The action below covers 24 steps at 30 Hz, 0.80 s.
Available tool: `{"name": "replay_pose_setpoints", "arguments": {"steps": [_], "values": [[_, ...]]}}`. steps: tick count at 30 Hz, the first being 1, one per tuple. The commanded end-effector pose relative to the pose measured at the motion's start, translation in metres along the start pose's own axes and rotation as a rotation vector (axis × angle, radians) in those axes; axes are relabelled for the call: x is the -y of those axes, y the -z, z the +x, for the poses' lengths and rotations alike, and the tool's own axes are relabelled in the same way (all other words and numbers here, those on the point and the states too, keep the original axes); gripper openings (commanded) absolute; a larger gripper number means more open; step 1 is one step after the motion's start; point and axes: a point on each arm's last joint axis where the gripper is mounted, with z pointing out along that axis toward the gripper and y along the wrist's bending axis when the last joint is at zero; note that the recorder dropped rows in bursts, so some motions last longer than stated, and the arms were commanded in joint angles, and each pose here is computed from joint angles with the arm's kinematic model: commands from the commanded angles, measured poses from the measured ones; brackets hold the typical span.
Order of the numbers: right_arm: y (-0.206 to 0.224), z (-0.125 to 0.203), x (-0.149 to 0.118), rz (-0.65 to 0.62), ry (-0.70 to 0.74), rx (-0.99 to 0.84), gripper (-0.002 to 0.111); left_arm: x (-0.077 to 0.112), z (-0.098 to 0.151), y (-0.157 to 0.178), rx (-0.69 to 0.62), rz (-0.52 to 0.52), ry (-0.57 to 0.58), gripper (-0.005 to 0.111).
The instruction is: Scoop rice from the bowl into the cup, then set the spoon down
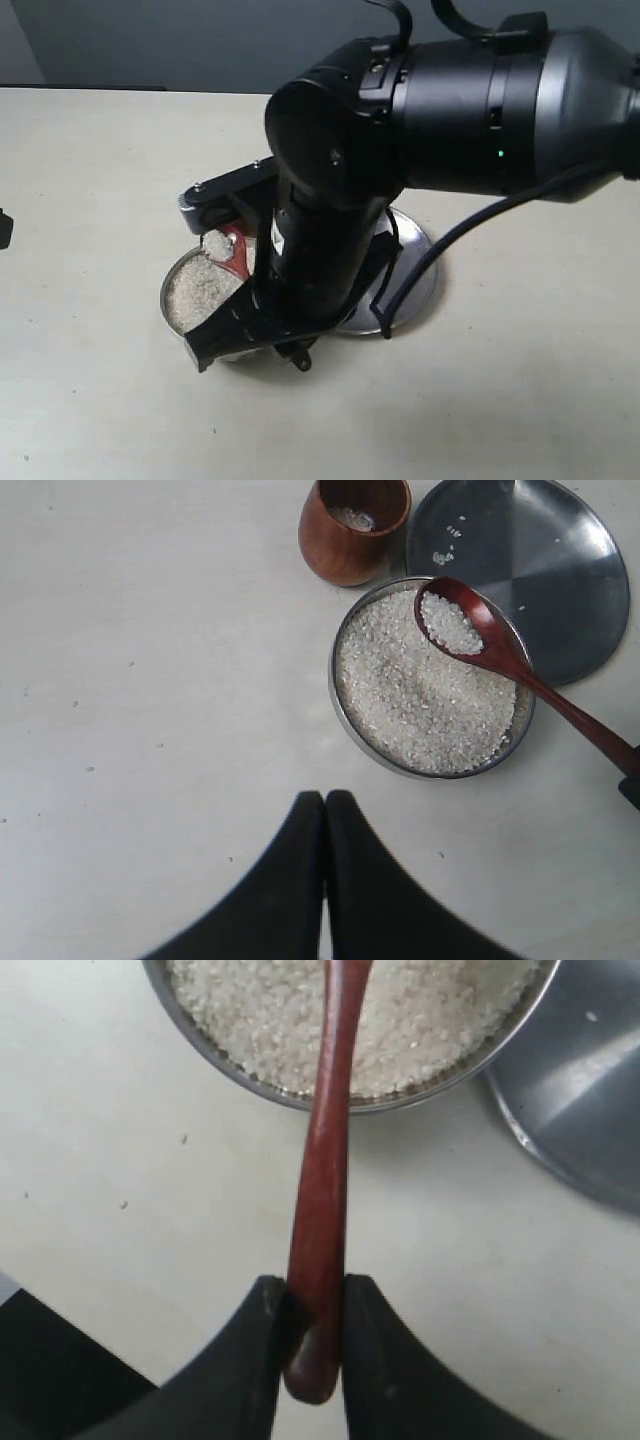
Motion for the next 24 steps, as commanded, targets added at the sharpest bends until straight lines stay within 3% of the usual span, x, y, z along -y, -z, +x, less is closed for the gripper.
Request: {"name": "replay_pose_setpoints", "arguments": {"steps": [1,8,24], "values": [[0.005,-0.002,0.006,-0.030,0.008,0.006,-0.001,0.000,0.000,0.000,0.004,-0.001,0.002,0.000],[0.007,-0.006,0.019,-0.110,0.003,-0.022,-0.001,-0.001,0.000,0.000,0.006,-0.002,0.002,0.000],[0.014,-0.019,0.066,-0.047,0.044,0.059,-0.001,-0.001,0.000,0.000,0.006,-0.002,0.002,0.000]]}}
